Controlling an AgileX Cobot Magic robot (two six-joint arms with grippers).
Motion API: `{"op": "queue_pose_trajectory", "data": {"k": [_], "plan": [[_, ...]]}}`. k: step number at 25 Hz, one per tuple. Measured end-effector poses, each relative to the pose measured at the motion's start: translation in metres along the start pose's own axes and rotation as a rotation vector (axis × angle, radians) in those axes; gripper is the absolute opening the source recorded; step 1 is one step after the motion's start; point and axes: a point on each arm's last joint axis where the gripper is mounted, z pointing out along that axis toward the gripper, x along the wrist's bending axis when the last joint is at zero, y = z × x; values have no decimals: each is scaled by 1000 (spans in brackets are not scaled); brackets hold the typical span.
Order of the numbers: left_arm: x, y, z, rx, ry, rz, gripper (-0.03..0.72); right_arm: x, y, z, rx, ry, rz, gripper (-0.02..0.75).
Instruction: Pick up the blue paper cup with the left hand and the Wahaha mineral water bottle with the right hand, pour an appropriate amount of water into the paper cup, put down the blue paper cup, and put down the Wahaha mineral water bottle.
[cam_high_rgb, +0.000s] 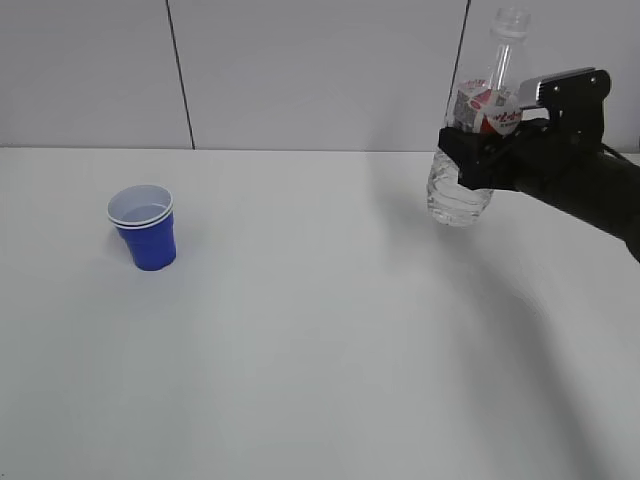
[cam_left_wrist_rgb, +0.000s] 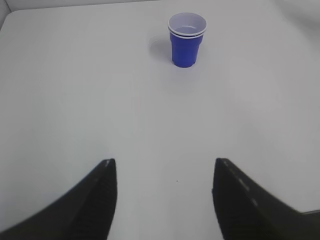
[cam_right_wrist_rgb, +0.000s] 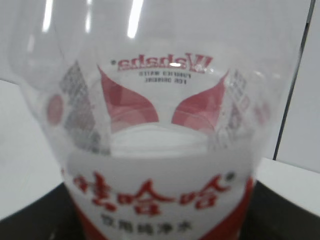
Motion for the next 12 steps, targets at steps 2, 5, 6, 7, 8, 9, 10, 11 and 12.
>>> {"op": "queue_pose_trajectory", "data": {"k": [2,5,6,7,8,9,10,11,12], "plan": [[0,0,0,0,0,2,458,-3,-9,9,15,2,-1,431],[0,0,0,0,0,2,450,-6,-27,20,41,6,-3,431],[0,0,0,0,0,2,447,-6,-34,23,53,9,2,431],[0,0,0,0,0,2,446,-6,-40,25,60,13,7,431],[0,0,0,0,0,2,446,-5,-45,27,58,18,14,431],[0,0,0,0,0,2,445,-5,-51,28,64,22,20,431],[0,0,0,-1,0,2,445,-5,-54,29,65,25,23,431],[0,0,0,-1,0,2,445,-5,-54,29,65,25,23,431],[0,0,0,-1,0,2,445,-4,-57,30,64,28,27,431]]}}
